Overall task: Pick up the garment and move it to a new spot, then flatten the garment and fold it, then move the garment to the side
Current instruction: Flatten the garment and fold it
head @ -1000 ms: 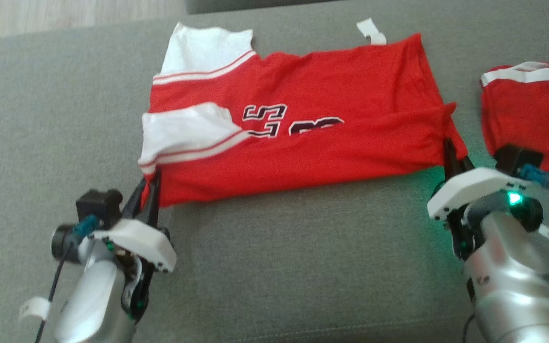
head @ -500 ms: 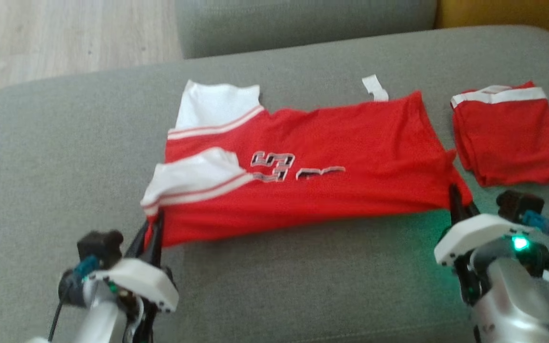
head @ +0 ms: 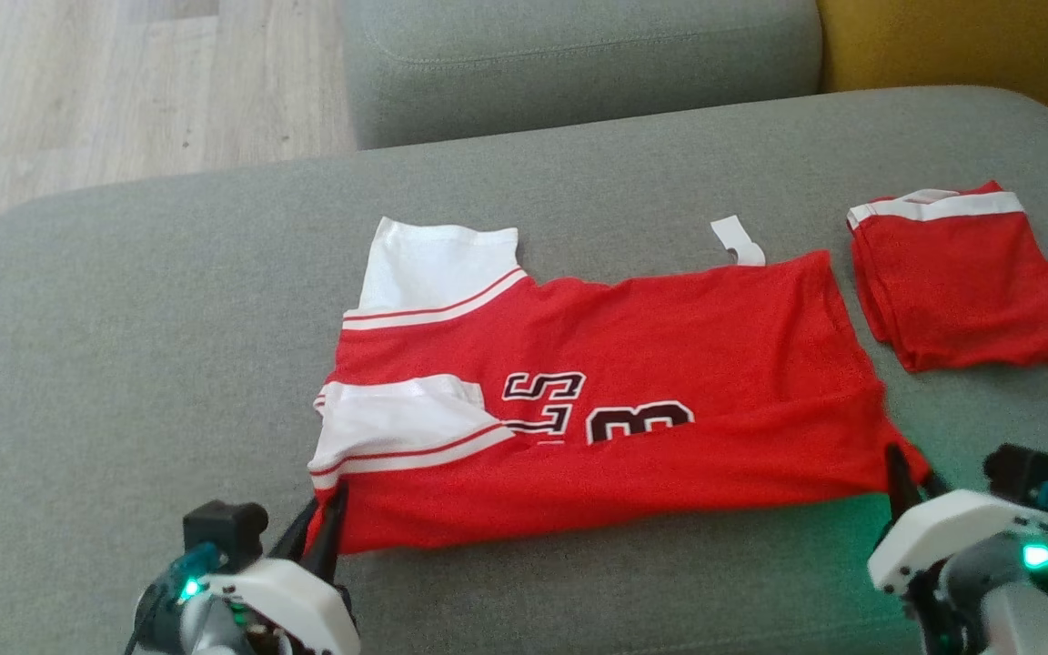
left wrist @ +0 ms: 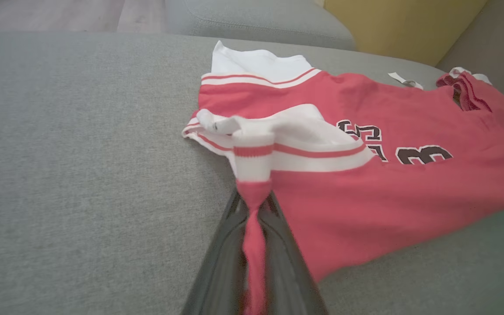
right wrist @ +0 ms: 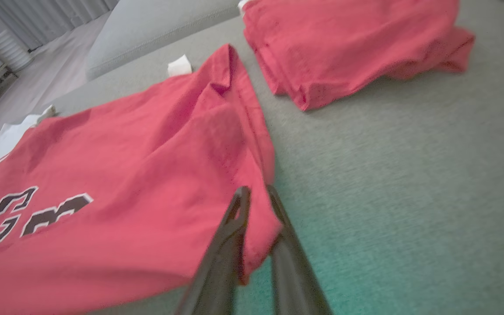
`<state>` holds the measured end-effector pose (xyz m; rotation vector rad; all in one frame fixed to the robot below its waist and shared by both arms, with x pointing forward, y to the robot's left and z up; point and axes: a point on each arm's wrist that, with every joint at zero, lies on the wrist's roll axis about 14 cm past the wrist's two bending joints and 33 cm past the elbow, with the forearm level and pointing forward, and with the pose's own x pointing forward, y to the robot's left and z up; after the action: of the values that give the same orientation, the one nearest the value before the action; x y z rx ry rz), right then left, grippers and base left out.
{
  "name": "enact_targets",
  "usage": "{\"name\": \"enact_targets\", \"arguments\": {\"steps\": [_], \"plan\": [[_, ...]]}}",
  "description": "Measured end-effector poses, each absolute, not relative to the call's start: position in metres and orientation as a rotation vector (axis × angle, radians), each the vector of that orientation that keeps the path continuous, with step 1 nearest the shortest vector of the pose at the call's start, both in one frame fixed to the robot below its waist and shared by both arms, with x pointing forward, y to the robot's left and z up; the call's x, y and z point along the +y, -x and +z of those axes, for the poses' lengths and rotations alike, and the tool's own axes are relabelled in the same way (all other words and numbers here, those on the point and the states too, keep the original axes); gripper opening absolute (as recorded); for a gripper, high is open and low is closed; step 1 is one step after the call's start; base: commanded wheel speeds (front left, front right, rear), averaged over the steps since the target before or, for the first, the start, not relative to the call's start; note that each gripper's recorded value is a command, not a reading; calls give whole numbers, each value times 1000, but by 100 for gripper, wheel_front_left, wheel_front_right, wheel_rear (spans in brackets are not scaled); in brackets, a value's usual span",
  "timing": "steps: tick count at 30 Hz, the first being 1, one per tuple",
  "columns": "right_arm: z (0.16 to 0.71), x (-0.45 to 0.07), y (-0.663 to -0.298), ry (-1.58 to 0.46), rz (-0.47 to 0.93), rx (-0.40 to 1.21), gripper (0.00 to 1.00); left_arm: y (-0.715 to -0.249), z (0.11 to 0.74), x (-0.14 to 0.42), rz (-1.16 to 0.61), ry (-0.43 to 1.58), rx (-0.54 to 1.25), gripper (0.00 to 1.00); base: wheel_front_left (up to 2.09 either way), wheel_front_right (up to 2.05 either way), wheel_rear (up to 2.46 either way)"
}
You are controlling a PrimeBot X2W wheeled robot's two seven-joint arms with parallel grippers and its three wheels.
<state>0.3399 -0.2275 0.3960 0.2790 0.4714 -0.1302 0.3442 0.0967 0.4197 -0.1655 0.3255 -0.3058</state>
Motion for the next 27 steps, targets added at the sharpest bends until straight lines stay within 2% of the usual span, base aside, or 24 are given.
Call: {"name": "enact_targets", "arguments": {"steps": [1, 6, 12, 13, 18, 21, 23, 27], "plan": [[400, -229, -341, -277, -134, 459, 100, -344, 419, 97, -301, 154, 327, 100, 0, 0, 0], [415, -237, -349, -263, -145, 409, 100, -357, 423, 111, -253, 117, 278, 100, 0, 0, 0], [424, -244, -360, -235, -156, 368, 100, -394, 460, 111, -269, 109, 129, 100, 0, 0, 0], [433, -245, -370, -223, -154, 333, 100, -413, 480, 106, -297, 105, 62, 100, 0, 0, 0], [457, -243, -403, -194, -131, 256, 100, -454, 509, 96, -375, 75, -4, 100, 0, 0, 0], [472, -238, -429, -162, -106, 215, 100, -489, 515, 87, -441, 26, 32, 100, 0, 0, 0], [479, -237, -445, -148, -97, 197, 100, -514, 512, 79, -473, 29, 103, 100, 0, 0, 0], [482, -233, -473, -99, -72, 184, 100, -555, 500, 65, -561, -93, 253, 100, 0, 0, 0]]}}
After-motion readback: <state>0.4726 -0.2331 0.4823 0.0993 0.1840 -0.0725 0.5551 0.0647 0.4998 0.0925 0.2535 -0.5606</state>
